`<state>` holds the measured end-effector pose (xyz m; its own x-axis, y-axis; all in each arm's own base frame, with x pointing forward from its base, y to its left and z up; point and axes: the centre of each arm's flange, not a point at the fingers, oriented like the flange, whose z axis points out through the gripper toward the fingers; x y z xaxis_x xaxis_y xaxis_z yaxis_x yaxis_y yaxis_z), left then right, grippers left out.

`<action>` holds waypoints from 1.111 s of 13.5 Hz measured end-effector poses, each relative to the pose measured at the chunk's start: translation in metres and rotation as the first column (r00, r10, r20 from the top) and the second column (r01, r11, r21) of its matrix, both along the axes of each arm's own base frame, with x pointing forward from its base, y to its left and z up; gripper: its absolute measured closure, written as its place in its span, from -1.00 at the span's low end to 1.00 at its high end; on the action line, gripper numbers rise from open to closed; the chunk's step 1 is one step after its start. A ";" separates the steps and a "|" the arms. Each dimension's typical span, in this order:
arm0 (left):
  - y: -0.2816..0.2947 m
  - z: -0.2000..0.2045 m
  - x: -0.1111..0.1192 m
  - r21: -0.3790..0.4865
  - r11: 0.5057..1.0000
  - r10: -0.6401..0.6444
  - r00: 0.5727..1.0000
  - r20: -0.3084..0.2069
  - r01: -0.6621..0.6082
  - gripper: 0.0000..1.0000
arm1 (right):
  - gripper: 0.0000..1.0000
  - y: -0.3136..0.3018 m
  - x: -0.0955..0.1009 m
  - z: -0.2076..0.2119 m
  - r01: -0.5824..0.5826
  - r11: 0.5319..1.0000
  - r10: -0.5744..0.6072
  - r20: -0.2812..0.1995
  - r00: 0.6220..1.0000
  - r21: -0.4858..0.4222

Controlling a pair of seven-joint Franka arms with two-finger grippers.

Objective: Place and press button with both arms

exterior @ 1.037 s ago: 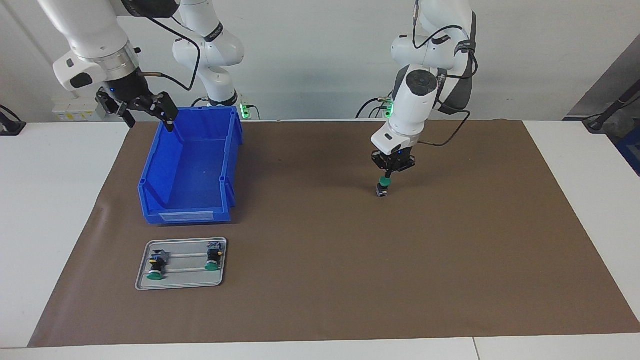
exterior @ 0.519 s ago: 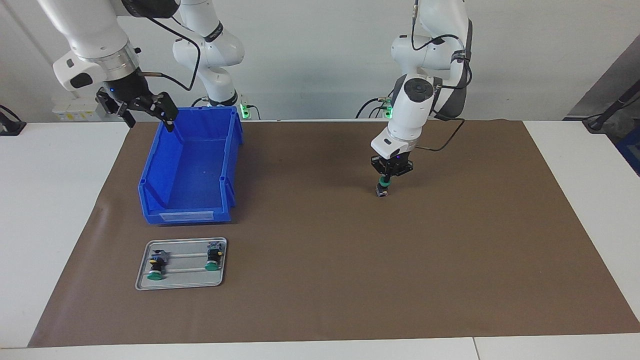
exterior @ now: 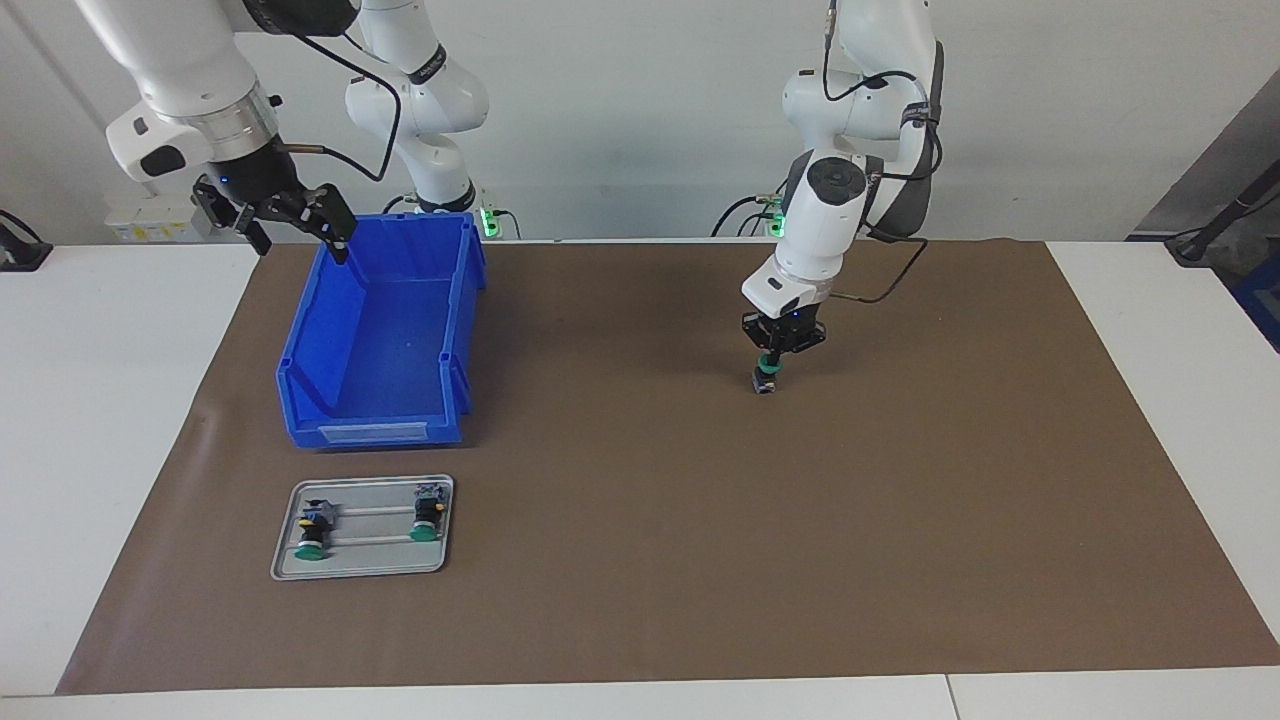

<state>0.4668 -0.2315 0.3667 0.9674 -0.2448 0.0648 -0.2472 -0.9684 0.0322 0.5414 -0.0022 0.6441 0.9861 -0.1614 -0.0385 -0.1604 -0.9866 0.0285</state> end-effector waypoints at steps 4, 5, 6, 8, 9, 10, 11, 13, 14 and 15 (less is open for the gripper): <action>0.000 0.000 0.000 -0.001 1.000 -0.001 1.000 0.004 0.001 0.98 | -1.00 0.000 0.000 0.000 0.000 1.000 0.000 0.000 1.000 0.000; 0.000 0.000 0.000 -0.001 1.000 -0.001 1.000 0.004 0.001 0.98 | -1.00 0.000 0.000 0.000 0.000 1.000 0.000 0.000 1.000 0.000; -0.001 0.002 0.001 -0.001 1.000 -0.001 1.000 0.003 0.001 0.98 | -1.00 0.000 0.000 0.000 0.000 1.000 0.000 0.000 1.000 0.000; -0.002 0.015 0.005 0.011 1.000 -0.001 1.000 -0.023 0.002 0.98 | -1.00 0.000 0.000 0.000 0.000 1.000 0.000 0.000 1.000 0.000; -0.003 0.029 0.011 0.016 1.000 0.002 0.999 -0.035 -0.001 0.98 | -1.00 0.000 0.000 0.000 0.000 1.000 0.000 0.000 1.000 0.000; -0.001 0.046 0.018 0.017 1.000 0.009 0.999 -0.038 -0.009 0.98 | -1.00 0.000 0.000 0.000 0.000 1.000 0.000 0.000 1.000 0.000; 0.003 0.062 0.026 0.015 1.000 0.022 0.999 -0.034 -0.022 0.97 | -1.00 0.000 0.000 0.000 0.000 1.000 0.000 0.000 1.000 0.000; 0.026 0.094 0.044 0.012 0.999 0.041 0.999 -0.022 -0.041 0.57 | -1.00 0.000 0.000 0.000 0.000 1.000 0.000 0.000 1.000 0.000; 0.044 0.112 0.052 0.011 0.998 0.060 0.998 -0.016 -0.060 0.31 | -1.00 0.000 0.000 0.000 0.000 1.000 0.000 0.000 1.000 0.000; 0.066 0.131 0.059 0.013 0.997 0.077 0.997 -0.016 -0.076 0.06 | -1.00 0.000 0.000 0.000 0.000 1.000 0.000 0.000 1.000 0.000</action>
